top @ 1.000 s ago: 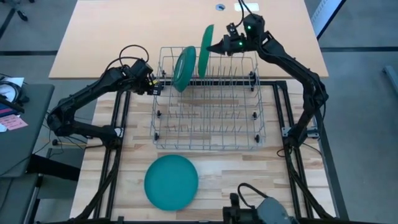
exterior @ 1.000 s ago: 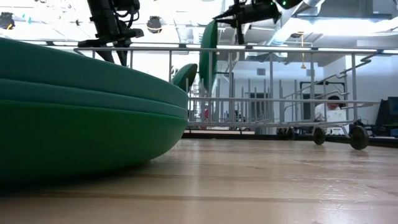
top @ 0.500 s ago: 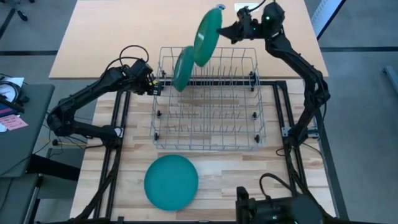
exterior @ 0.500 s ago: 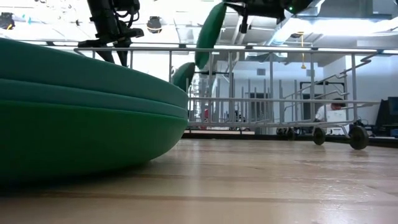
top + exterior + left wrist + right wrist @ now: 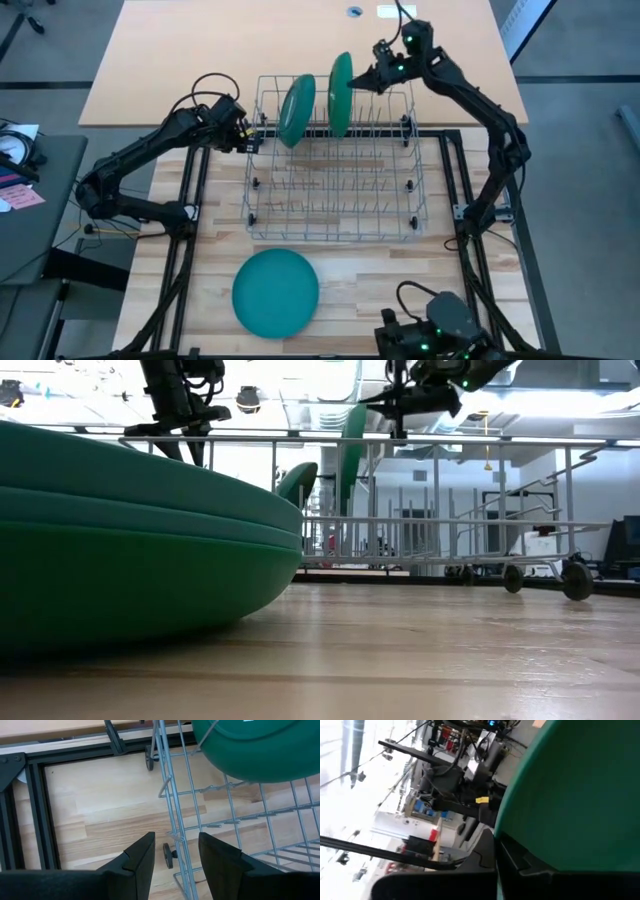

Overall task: Sort dishes
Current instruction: Put the green plate in the dish rack

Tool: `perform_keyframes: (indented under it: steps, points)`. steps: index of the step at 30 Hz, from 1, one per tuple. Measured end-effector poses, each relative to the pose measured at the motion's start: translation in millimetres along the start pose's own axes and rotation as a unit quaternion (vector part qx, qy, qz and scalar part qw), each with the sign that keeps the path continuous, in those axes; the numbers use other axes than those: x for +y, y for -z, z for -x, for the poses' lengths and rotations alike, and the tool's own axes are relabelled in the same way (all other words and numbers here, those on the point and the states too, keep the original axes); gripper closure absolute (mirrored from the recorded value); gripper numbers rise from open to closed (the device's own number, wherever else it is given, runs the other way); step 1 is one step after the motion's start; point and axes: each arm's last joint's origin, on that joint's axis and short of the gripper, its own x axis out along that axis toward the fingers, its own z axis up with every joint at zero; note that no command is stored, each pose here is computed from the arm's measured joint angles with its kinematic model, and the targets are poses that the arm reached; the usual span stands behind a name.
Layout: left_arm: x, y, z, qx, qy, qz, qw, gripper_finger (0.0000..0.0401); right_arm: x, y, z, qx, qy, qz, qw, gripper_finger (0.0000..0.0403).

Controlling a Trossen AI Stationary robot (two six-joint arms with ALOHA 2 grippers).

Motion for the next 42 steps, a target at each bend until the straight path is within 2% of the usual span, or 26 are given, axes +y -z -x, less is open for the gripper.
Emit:
perform_keyframes:
  steps: [7, 11, 14, 42]
  points:
    - [0.1, -0.1, 0.0, -0.002, -0.002, 0.017, 1.0, 0.0254, -18.1, 5.3, -16.3, -0.03, -0.049, -0.042, 0.997, 0.0403]
    - [0.1, -0.1, 0.0, -0.002, -0.002, 0.024, 1.0, 0.0254, -14.5, 0.3, -14.6, -0.067, -0.083, -0.06, 0.992, 0.0403]
    - [0.1, -0.1, 0.0, -0.002, -0.003, 0.025, 1.0, 0.0254, -8.1, -2.2, -12.5, -0.081, -0.099, -0.051, 0.99, 0.0403]
    - [0.1, -0.1, 0.0, -0.002, -0.002, 0.012, 1.0, 0.0255, -28.2, 5.3, -14.9, -0.068, -0.028, -0.041, 0.996, 0.0403]
